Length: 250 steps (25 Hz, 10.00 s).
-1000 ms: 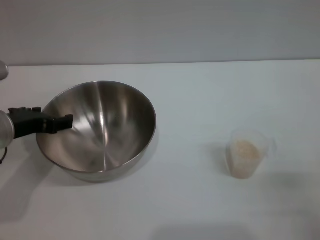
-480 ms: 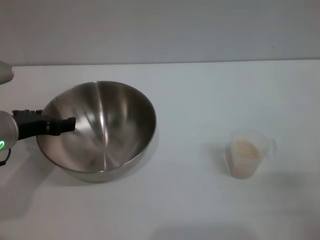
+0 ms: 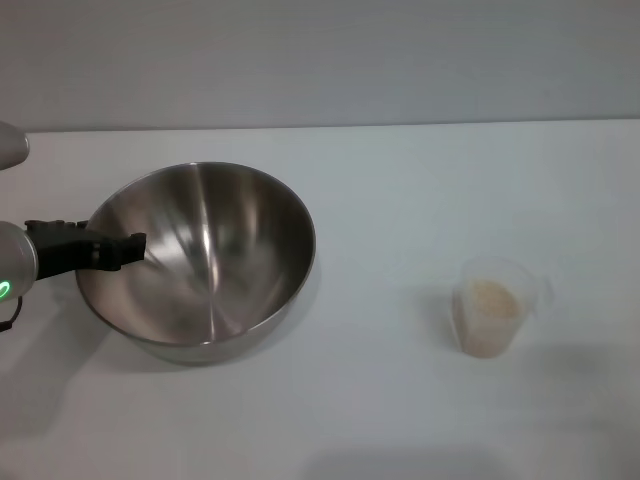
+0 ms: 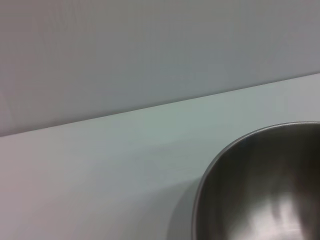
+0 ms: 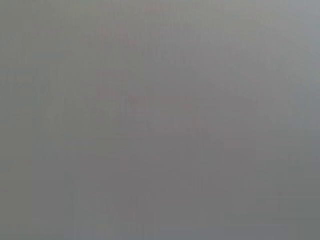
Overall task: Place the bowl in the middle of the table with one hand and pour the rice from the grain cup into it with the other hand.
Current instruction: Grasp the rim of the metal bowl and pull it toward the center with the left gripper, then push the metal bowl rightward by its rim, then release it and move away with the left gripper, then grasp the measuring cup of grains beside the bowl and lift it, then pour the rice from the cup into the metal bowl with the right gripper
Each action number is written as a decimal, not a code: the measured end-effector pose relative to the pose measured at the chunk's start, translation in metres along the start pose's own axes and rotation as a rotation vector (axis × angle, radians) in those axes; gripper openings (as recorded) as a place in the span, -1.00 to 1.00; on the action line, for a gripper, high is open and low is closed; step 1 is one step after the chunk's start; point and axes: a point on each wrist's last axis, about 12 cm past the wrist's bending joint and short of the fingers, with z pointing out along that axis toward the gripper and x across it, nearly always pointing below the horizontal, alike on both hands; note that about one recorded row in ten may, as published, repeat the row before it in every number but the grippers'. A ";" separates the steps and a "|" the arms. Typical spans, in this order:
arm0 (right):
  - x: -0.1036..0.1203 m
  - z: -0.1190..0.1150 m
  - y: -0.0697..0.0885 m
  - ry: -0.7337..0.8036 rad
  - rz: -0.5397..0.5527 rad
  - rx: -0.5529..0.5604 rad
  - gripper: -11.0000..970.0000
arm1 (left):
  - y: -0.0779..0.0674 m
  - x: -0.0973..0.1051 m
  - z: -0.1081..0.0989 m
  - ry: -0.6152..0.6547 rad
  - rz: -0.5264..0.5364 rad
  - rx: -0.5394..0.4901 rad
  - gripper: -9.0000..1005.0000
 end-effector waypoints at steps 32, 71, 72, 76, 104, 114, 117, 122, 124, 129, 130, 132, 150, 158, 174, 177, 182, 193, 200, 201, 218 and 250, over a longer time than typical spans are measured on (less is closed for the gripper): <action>0.002 0.007 0.001 -0.002 0.002 -0.007 0.73 | 0.008 -0.023 0.002 0.033 -0.098 0.087 -0.86; 0.005 0.012 0.001 0.012 0.002 -0.006 0.73 | -0.012 -0.035 0.024 -0.008 -0.151 0.346 -0.90; 0.005 0.012 0.001 0.012 0.002 -0.005 0.73 | -0.012 -0.035 0.024 -0.008 -0.151 0.346 -0.90; 0.005 0.013 0.001 0.010 0.003 -0.007 0.73 | -0.010 -0.034 0.024 -0.010 -0.155 0.341 -0.90; 0.005 0.013 0.000 0.009 0.000 -0.007 0.73 | -0.009 -0.045 0.014 -0.069 -0.105 0.325 -0.40; 0.005 0.010 -0.001 0.020 -0.008 -0.006 0.73 | -0.024 -0.053 -0.027 -0.505 0.302 -0.020 0.22; 0.004 0.002 -0.003 0.030 -0.021 -0.015 0.73 | -0.029 -0.045 -0.035 -0.649 0.354 -0.236 0.34; 0.002 -0.020 -0.002 0.073 -0.025 -0.061 0.73 | -0.029 -0.014 -0.040 -0.854 0.307 -0.563 0.53; 0.002 -0.030 0.000 0.107 -0.024 -0.100 0.73 | -0.026 0.009 -0.038 -0.972 0.257 -0.651 0.57; 0.007 -0.050 0.003 0.213 -0.023 -0.151 0.73 | -0.007 0.060 -0.035 -1.198 0.139 -0.627 0.61; 0.009 -0.052 0.004 0.236 -0.023 -0.162 0.73 | -0.001 0.067 -0.035 -1.218 0.112 -0.608 0.61; 0.015 -0.055 0.005 0.296 -0.028 -0.182 0.73 | 0.008 0.075 -0.031 -1.210 0.071 -0.577 0.61; 0.055 -0.026 0.031 0.504 -0.028 -0.332 0.73 | 0.022 0.108 -0.022 -1.049 0.003 -0.558 0.60; 0.060 -0.017 0.034 0.516 -0.032 -0.349 0.73 | 0.022 0.111 -0.023 -1.047 -0.018 -0.550 0.60; 0.064 -0.009 0.040 0.532 -0.030 -0.368 0.73 | 0.022 0.111 -0.023 -1.045 -0.022 -0.544 0.60; 0.066 -0.006 0.041 0.545 -0.034 -0.376 0.73 | 0.022 0.110 -0.023 -1.047 -0.023 -0.542 0.60; 0.068 -0.002 0.044 0.549 -0.033 -0.382 0.73 | 0.022 0.110 -0.023 -1.048 -0.020 -0.539 0.60; 0.068 0.004 0.043 0.538 -0.037 -0.373 0.73 | 0.022 0.112 -0.023 -1.041 -0.018 -0.539 0.60; 0.070 0.009 0.045 0.537 -0.039 -0.377 0.73 | 0.022 0.113 -0.022 -1.034 -0.016 -0.539 0.60; 0.070 0.010 0.045 0.539 -0.040 -0.380 0.73 | 0.022 0.113 -0.022 -1.031 -0.015 -0.539 0.60; 0.073 0.018 0.053 0.548 -0.034 -0.396 0.18 | 0.024 0.114 -0.021 -1.018 -0.005 -0.540 0.60; 0.024 0.031 0.057 0.068 -0.218 -0.343 -0.97 | 0.020 0.121 -0.020 -0.998 0.000 -0.527 0.60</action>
